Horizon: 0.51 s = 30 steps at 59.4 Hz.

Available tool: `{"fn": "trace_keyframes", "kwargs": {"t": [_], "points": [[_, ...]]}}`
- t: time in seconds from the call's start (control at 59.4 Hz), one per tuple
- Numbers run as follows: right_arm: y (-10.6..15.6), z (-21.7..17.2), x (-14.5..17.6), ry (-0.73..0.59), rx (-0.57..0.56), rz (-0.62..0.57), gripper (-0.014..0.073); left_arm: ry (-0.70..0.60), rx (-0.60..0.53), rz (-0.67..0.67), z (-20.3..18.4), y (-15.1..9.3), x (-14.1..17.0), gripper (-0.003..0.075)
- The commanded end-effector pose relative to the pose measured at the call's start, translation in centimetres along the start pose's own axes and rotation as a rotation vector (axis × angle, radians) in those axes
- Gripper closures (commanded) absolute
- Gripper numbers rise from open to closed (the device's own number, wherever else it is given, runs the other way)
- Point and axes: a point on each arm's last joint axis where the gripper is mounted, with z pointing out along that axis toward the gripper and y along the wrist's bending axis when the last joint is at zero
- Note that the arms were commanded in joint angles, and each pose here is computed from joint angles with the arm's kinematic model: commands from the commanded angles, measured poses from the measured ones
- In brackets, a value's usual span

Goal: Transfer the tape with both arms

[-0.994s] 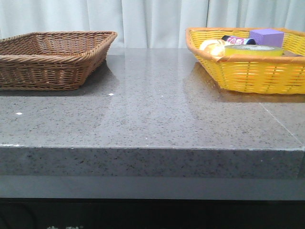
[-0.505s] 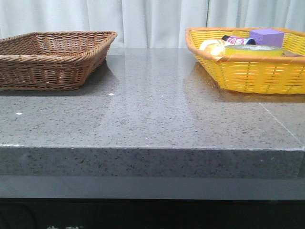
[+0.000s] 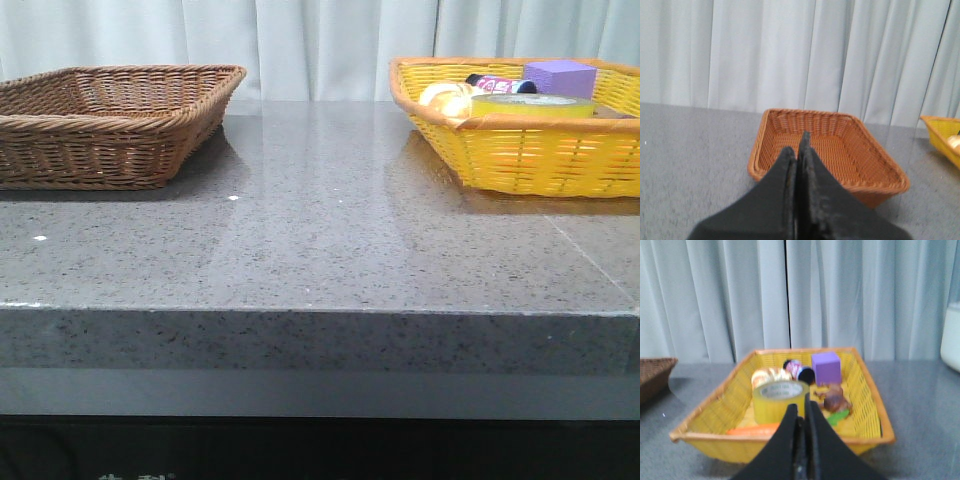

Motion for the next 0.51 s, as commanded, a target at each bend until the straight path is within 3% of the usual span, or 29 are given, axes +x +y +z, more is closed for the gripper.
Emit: {"fn": "trace_keyframes", "kwargs": {"t": [0.0, 0.253, 0.488], "points": [[0.3, -0.2, -3.9, -0.064, 0.003, -0.027, 0.0662, -0.037, 0.008, -0.018, 0.3, -0.4, -3.9, 0.074], [0.8, 1.3, -9.2, 0.074, 0.003, -0.03, 0.0662, 0.105, 0.004, -0.01, 2.1, -1.0, -9.7, 0.074], [0.9, 4.5, -9.7, 0.226, 0.009, -0.027, 0.0662, 0.214, -0.006, -0.011, 5.0, -1.0, -9.7, 0.074]]}}
